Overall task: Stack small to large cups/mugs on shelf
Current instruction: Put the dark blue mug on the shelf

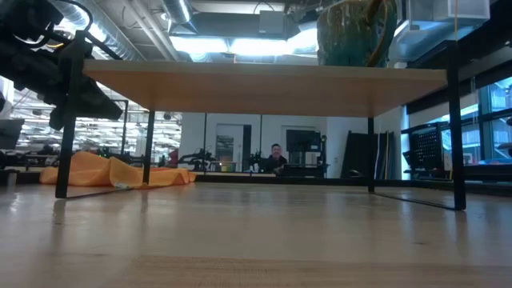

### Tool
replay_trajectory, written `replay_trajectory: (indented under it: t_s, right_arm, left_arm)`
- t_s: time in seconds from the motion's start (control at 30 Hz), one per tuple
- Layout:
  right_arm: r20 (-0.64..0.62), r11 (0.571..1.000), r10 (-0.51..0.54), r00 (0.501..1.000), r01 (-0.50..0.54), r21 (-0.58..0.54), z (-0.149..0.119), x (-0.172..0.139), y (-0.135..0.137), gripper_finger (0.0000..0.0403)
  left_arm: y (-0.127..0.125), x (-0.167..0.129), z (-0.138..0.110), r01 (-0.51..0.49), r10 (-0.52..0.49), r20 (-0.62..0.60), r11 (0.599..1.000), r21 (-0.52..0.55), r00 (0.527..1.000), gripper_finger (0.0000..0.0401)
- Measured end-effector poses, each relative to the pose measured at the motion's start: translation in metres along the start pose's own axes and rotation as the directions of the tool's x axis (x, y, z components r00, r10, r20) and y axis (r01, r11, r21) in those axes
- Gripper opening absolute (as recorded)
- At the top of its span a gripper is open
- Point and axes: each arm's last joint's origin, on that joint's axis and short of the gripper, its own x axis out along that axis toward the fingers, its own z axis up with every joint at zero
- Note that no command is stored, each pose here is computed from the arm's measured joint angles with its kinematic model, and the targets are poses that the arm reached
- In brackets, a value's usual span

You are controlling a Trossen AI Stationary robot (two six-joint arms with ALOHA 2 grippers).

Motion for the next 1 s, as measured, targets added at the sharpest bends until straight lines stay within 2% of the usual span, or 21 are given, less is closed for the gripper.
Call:
replay_trajectory:
  t_s: [0.1,0.3,0.43,0.63,0.83,1.0]
  right_arm:
    - [-0.058,0.999,-0.030,0.998,0.028,-0.037,-0.010,0.008,0.005,0.0135]
    - [-0.070,0.992,-0.100,0.993,0.094,-0.090,-0.024,0.029,0.017,0.0135]
    - [-0.123,0.979,-0.174,0.977,0.158,-0.131,-0.038,0.050,0.026,0.0135]
    - [-0.123,0.958,-0.257,0.959,0.236,-0.163,-0.051,0.077,0.036,0.0135]
    - [-0.114,0.952,-0.278,0.954,0.258,-0.165,-0.053,0.085,0.039,0.0135]
    - [-0.057,0.949,-0.270,0.961,0.255,-0.183,-0.052,0.085,0.039,0.0135]
  left_arm:
    - [0.000,0.000,0.000,0.000,0.000,0.000,1.000,0.015,1.000,0.0042]
    - [0.000,0.000,0.000,0.000,0.000,0.000,1.000,0.016,1.000,0.0042]
    - [0.000,0.000,0.000,0.000,0.000,0.000,1.000,0.016,1.000,0.0042]
    - [0.000,0.000,0.000,0.006,-0.006,-0.004,1.000,0.015,1.000,0.0042]
    - [-0.001,0.000,0.000,0.013,-0.013,-0.007,1.000,0.009,1.000,0.0042]
    - [-0.001,0.000,0.000,0.014,-0.014,-0.007,1.000,0.008,1.000,0.0042]
